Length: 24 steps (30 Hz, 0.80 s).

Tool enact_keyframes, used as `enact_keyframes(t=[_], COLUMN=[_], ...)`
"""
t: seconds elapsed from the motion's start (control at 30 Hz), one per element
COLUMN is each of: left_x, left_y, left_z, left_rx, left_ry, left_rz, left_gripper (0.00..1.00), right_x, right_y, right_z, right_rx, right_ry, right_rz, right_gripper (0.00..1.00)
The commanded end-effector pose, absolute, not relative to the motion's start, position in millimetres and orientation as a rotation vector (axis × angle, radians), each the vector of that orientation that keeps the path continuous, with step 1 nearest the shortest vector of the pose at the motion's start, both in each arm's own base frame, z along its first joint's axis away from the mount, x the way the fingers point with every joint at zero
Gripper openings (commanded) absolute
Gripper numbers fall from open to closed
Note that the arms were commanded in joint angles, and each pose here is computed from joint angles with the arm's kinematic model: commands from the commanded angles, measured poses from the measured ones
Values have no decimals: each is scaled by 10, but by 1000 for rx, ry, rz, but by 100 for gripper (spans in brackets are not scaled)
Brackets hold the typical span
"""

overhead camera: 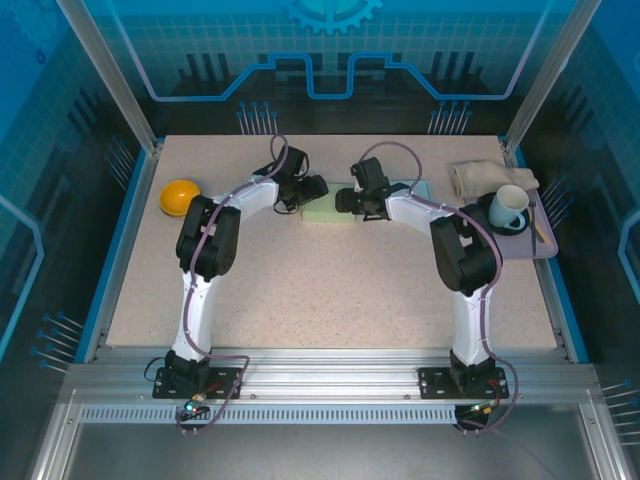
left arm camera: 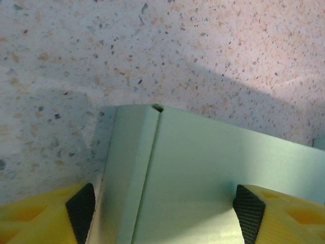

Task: Fold the paper box

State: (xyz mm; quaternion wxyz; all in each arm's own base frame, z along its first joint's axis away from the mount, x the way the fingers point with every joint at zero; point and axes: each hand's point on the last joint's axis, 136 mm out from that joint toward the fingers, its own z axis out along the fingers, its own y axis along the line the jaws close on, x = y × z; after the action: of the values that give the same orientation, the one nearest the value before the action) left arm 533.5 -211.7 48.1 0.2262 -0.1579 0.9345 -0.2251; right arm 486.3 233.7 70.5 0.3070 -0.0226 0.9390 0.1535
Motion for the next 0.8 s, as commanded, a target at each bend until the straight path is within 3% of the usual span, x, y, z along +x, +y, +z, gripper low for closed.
enact_keyframes(t=[0.0, 0.07, 0.1, 0.23, 0.3, 0.33, 0.37, 0.57, 0.77], left_x=[5324, 5237, 5186, 4790, 4502, 4338, 4175, 3396, 3129], left_y=[-1891, -1731, -1658, -1310, -1120, -1021, -909, -261, 89], left_z=[1136, 1406, 1538, 2152, 2339, 2394, 2421, 1953, 1454], left_rx=[-402, -397, -390, -308, -273, -253, -249, -270, -314], left_ry=[2495, 2452, 2426, 2300, 2232, 2187, 2139, 1959, 1901], left_rz=[-611, -594, -583, -469, -395, -357, -320, -25, 157], left_gripper=[80, 87, 98, 99, 99, 99, 99, 99, 99], right_x=[4869, 4760, 4699, 4307, 4068, 3949, 3803, 3159, 2991], right_y=[2298, 2198, 2138, 1832, 1633, 1520, 1400, 787, 191], right_z=[1287, 1507, 1591, 1935, 1985, 2048, 2088, 1887, 1305], right_rx=[-128, -136, -138, -162, -166, -161, -160, -189, -38], right_ry=[2400, 2374, 2363, 2307, 2286, 2260, 2233, 2053, 1950], right_rz=[407, 387, 376, 308, 261, 237, 211, 14, -163], right_gripper=[59, 59, 60, 66, 79, 93, 100, 100, 100])
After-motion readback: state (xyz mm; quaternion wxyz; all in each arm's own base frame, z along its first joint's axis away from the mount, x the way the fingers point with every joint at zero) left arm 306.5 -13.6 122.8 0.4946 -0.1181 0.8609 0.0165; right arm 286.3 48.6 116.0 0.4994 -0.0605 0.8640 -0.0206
